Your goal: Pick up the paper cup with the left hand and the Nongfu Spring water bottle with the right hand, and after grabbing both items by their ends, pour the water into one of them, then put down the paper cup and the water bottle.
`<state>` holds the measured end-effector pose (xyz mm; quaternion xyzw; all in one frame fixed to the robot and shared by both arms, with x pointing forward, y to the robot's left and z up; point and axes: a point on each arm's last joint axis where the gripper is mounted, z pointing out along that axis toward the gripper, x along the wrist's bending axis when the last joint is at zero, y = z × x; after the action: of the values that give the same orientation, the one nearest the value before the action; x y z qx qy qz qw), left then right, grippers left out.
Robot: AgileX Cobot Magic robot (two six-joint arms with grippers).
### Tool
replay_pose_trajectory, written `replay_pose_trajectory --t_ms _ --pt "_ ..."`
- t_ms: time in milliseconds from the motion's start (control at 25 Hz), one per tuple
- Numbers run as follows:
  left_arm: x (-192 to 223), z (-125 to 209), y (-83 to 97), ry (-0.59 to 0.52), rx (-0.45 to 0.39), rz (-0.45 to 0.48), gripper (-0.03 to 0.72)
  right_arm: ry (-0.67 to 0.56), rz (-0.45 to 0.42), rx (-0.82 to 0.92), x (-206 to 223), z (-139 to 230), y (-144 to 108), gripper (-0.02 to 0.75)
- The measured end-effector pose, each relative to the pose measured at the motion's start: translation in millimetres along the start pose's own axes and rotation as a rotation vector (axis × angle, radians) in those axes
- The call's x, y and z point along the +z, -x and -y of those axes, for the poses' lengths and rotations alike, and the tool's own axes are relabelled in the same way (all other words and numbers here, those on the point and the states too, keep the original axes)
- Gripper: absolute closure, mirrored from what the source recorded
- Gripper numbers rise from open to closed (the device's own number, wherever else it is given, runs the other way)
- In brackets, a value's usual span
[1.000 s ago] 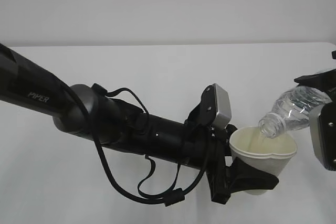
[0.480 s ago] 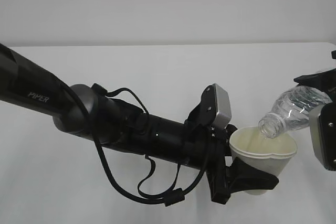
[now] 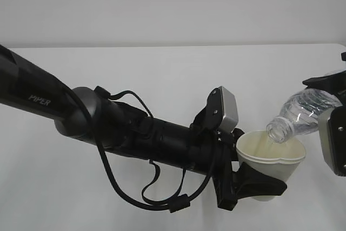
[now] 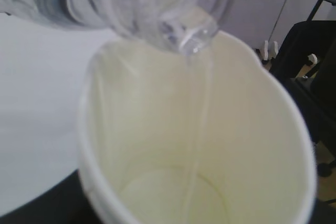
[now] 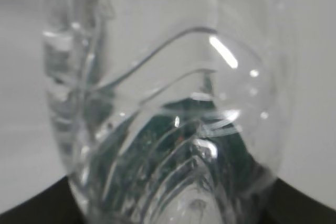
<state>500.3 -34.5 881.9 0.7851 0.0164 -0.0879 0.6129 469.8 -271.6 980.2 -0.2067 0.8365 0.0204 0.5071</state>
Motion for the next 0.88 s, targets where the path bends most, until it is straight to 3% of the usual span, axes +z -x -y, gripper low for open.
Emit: replay_pose_trajectory --t_ms 880 --pt "0.0 0.0 0.0 0.000 -0.003 0.000 0.270 0.000 0.000 -0.003 0.0 0.0 0.0 0.335"
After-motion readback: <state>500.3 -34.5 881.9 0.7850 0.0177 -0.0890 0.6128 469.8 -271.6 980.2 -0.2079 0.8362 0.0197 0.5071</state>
